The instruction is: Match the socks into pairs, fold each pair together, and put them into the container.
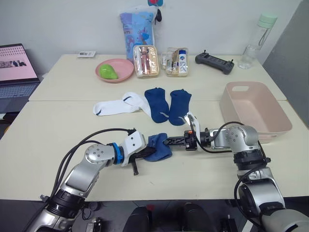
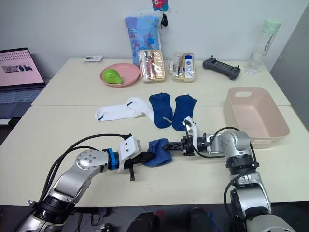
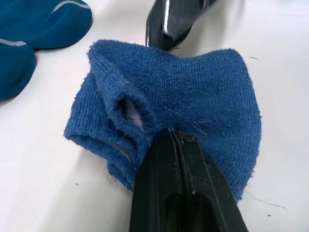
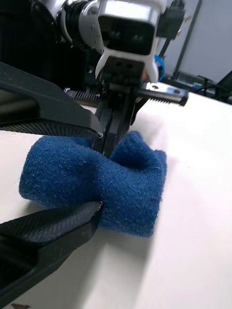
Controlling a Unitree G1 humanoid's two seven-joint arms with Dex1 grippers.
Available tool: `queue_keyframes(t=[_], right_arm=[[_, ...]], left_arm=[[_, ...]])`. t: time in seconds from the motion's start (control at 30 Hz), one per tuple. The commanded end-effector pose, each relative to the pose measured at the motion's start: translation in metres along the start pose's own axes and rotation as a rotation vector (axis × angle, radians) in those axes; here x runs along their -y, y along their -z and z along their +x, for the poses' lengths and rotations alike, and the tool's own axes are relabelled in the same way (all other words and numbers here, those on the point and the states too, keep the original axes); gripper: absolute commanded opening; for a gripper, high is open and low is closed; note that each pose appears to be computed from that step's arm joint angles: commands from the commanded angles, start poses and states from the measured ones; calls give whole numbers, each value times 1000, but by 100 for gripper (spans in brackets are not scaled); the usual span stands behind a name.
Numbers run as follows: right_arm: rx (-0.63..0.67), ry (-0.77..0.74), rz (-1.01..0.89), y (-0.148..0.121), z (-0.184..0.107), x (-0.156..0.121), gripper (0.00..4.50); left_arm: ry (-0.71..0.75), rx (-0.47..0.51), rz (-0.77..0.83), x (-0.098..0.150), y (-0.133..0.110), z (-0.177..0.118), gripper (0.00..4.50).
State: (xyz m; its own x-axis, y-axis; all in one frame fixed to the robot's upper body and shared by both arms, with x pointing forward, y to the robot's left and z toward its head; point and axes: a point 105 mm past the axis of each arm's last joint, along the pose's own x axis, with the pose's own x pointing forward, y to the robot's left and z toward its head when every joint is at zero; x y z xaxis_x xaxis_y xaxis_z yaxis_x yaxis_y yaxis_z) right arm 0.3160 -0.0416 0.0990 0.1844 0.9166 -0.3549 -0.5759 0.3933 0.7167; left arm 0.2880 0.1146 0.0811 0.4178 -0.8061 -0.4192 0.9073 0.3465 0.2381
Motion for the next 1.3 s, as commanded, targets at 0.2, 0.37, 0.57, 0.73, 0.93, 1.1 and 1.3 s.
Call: queue_keyframes(t=[0.2,0.37,0.57,0.73,0.93,1.1,1.3], right_arm=[[6,-3,-49,-3,8,-4,306],[12,76,-79,-9,2,10,448],[-21,89,-110,-5,6,9,448],[5,115,-118,-10,12,10,448],[-77,-65,-40,11,15,-23,448],[-91,-28,-17,22,21,-16,448],[-47,11,14,16,24,-8,448]], left_arm=[[1,-20,0,0,4,0,0],[-2,-19,-4,-1,5,-2,0],[-3,-17,-6,0,5,-1,0],[-5,-12,-9,0,4,-1,0],[-8,-13,-7,0,5,-2,0],[-9,3,-18,0,2,0,0],[-5,15,-31,3,1,-2,0]])
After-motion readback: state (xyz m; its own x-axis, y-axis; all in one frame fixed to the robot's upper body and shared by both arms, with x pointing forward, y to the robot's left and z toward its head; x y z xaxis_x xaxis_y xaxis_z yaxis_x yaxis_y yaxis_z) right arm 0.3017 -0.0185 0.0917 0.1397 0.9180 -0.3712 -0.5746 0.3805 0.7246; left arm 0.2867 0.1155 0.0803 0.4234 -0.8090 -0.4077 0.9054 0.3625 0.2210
